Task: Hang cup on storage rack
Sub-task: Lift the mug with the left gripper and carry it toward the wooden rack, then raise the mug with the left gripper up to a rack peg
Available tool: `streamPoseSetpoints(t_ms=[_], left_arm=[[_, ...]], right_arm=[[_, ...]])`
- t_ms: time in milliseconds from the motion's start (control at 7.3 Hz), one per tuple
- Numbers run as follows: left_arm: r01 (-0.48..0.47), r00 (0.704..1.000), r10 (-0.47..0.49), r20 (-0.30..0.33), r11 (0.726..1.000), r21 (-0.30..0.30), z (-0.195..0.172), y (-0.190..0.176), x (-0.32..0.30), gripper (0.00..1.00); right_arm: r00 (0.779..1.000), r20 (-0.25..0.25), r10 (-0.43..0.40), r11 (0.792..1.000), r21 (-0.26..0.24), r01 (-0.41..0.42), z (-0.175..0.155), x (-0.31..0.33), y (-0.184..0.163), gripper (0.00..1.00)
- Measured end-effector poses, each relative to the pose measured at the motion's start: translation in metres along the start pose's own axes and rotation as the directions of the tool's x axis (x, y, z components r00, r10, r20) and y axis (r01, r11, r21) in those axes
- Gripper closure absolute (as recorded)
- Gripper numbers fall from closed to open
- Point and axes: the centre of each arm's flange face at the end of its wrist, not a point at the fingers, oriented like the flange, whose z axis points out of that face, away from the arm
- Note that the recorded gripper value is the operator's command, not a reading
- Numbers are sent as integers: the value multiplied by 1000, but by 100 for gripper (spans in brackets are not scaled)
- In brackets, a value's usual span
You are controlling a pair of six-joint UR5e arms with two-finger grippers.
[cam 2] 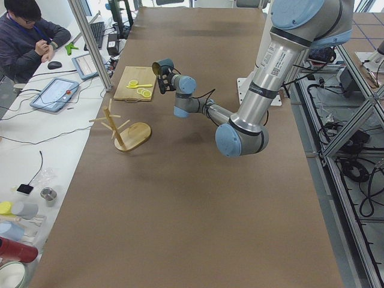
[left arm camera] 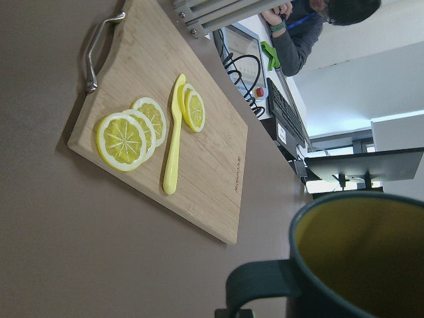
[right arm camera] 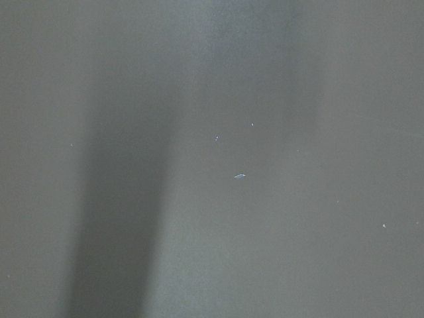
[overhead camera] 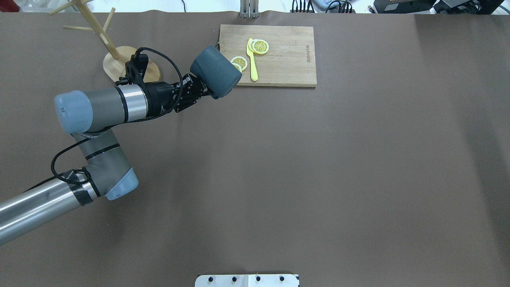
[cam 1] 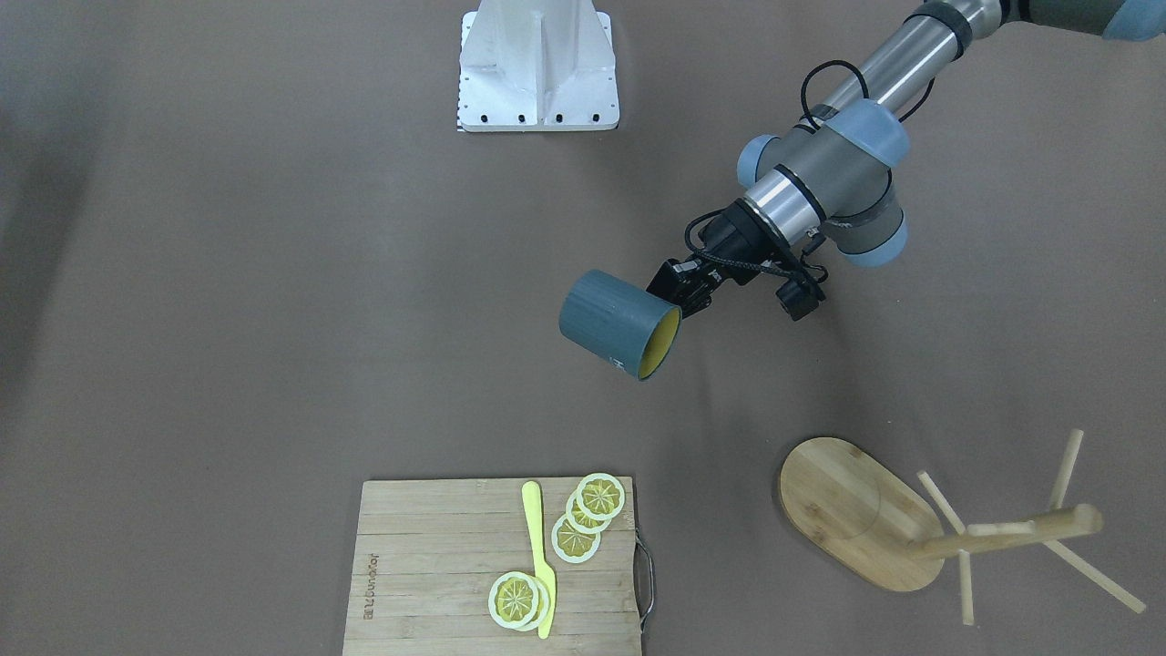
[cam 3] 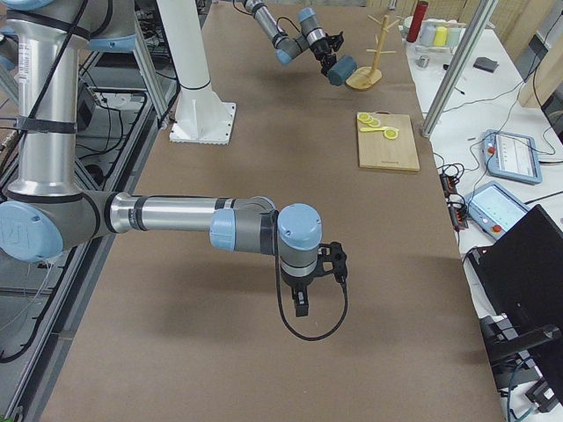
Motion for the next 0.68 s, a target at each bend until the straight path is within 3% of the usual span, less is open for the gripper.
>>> streamPoseSetpoints(t_ms=[274, 548, 685], left_arm=[[181, 982, -183, -38, 982, -44, -3, -4, -7, 100], [381, 913, -391, -118, 919, -97, -18, -32, -17, 100], [453, 872, -459, -171, 888, -77, -29, -57, -19, 100]], right_arm=[[1000, 0, -1, 1000, 1, 1, 0, 0, 0, 0], [1000, 0, -1, 1000, 0, 1, 0, 0, 0, 0], [1000, 0, -2, 1000, 0, 2, 0, 0, 0, 0]])
